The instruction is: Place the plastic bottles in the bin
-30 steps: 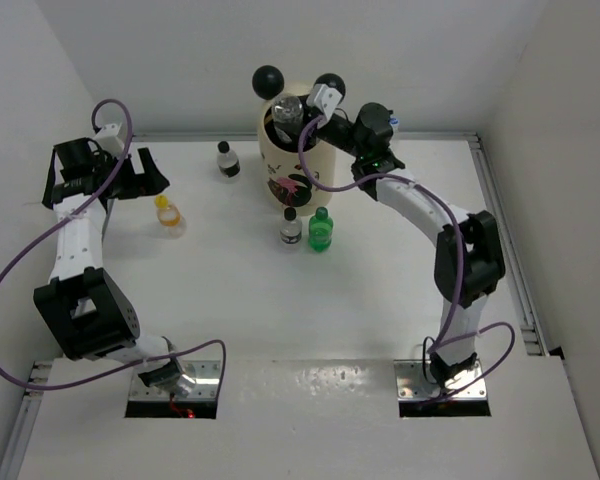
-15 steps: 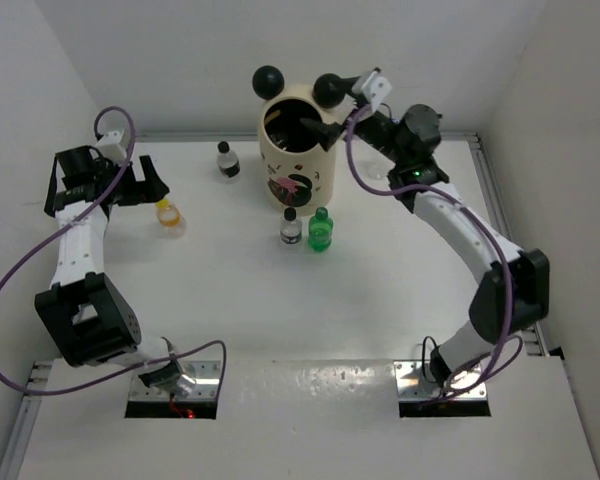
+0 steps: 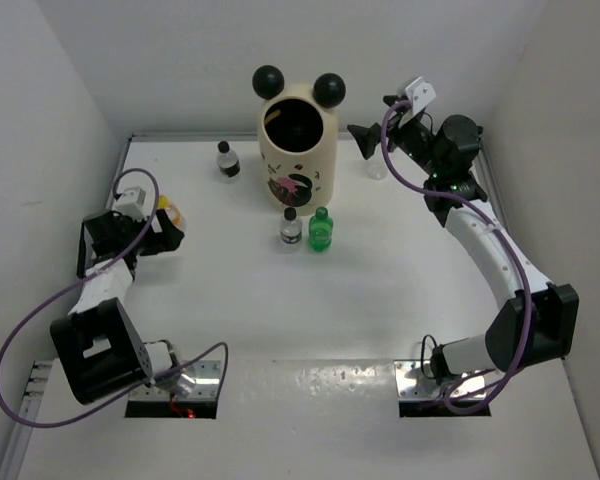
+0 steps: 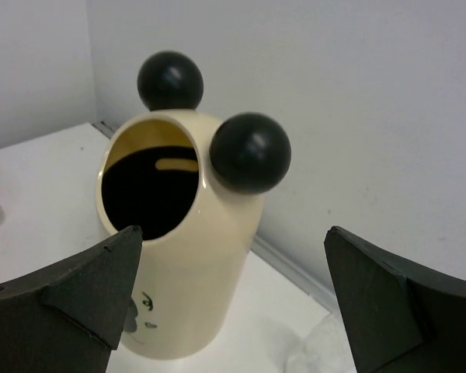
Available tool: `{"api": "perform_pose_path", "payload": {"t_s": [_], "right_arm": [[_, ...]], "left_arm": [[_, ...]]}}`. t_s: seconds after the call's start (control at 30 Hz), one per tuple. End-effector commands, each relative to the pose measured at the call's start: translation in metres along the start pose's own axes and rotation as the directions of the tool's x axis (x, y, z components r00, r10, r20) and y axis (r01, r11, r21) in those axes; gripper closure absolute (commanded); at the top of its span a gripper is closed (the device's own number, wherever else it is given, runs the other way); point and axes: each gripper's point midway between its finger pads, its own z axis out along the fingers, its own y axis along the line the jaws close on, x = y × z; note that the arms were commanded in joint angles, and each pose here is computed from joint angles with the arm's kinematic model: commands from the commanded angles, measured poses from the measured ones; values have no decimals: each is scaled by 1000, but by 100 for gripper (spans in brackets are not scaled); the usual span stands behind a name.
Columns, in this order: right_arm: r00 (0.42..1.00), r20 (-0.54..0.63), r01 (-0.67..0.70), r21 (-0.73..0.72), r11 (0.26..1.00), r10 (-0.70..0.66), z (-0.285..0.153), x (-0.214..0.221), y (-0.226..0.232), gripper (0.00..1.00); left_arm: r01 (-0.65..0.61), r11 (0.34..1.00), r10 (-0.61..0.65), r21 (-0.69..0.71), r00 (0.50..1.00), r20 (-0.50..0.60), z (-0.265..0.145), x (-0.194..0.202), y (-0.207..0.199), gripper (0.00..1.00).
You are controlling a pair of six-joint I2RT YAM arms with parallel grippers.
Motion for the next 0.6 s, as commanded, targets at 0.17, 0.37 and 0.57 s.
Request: {"api": "perform_pose_path", "payload": {"t_s": [0.17, 0.37, 0.57], "right_arm": [[999, -36, -16, 17, 1000, 17, -9, 3, 0, 0], [998, -57, -20, 3, 1000, 21, 1, 11, 4, 0], [997, -80, -14, -10, 1000, 13, 7, 18, 7, 0]], "left_arm": [[-90, 994, 103, -68, 967, 231, 23, -47, 19, 10], [-95, 994, 106, -58, 969, 223, 50, -54, 28, 10], [-117, 993, 116, -7, 967, 228, 70, -65, 24, 11]]}}
